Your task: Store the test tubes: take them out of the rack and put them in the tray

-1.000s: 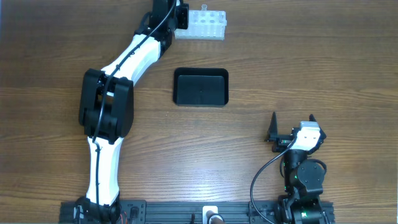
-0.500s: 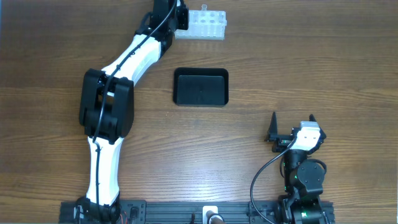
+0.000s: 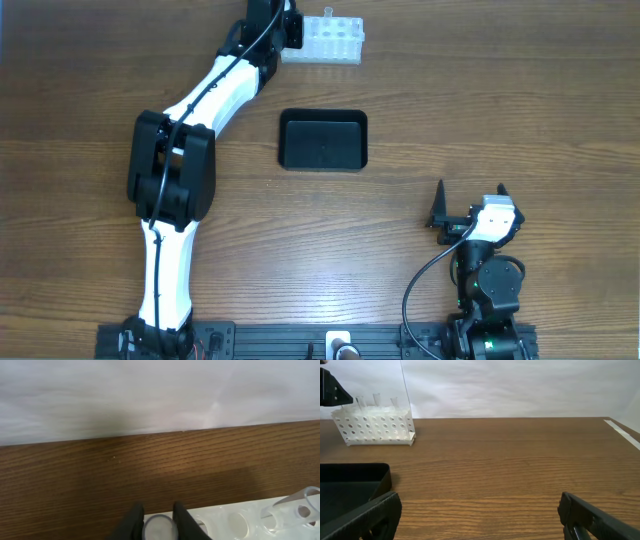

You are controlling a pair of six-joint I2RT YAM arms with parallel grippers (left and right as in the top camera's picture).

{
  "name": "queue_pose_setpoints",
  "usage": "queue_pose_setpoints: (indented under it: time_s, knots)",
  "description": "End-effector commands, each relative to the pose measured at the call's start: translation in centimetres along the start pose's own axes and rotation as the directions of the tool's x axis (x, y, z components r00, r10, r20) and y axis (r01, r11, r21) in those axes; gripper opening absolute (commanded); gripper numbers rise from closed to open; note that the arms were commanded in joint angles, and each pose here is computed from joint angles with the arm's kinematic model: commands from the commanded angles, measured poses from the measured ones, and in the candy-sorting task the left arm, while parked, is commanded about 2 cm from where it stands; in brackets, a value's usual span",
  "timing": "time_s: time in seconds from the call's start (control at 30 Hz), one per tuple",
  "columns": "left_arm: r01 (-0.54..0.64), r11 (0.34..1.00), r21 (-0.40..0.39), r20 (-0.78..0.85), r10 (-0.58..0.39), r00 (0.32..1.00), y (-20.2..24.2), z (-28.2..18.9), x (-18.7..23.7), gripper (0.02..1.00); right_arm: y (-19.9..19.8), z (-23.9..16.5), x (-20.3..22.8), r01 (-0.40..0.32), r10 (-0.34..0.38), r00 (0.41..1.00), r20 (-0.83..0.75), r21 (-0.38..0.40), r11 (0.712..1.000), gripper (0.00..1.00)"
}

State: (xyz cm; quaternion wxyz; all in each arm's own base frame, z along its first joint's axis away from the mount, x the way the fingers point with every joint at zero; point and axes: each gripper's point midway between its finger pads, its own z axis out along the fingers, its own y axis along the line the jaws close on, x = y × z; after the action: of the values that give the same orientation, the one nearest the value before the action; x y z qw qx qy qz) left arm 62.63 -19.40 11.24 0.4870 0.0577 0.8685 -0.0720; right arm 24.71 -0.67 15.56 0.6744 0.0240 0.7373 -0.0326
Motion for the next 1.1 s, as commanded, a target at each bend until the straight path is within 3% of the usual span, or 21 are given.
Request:
queue_pose_setpoints:
  time_s: [0.03,0.33,0.57,1.1]
  knots:
    - [-0.002,1.000,-0.005,0.014,0.002,1.000,-0.1,0.2,-0.5,0.180,0.2,0.0,0.3,-0.001,0.001,1.000,-0.005,-0.010,1.000,0.991]
    - [-0.002,1.000,0.001,0.047,0.002,0.999,-0.4,-0.3,-1.8,0.159,0.2,0.0,0.3,-0.001,0.001,1.000,-0.005,-0.010,1.000,0.993]
    - [-0.025,1.000,0.004,0.112,0.025,0.993,-1.4,-2.8,-5.1,0.161,0.2,0.0,0.3,-0.001,0.001,1.000,-0.005,-0.010,1.000,0.991]
    - [-0.105,0.992,-0.063,0.335,0.121,0.935,-4.8,-19.0,-17.5,0.163,0.2,0.0,0.3,-0.001,0.001,1.000,-0.005,-0.010,1.000,0.991]
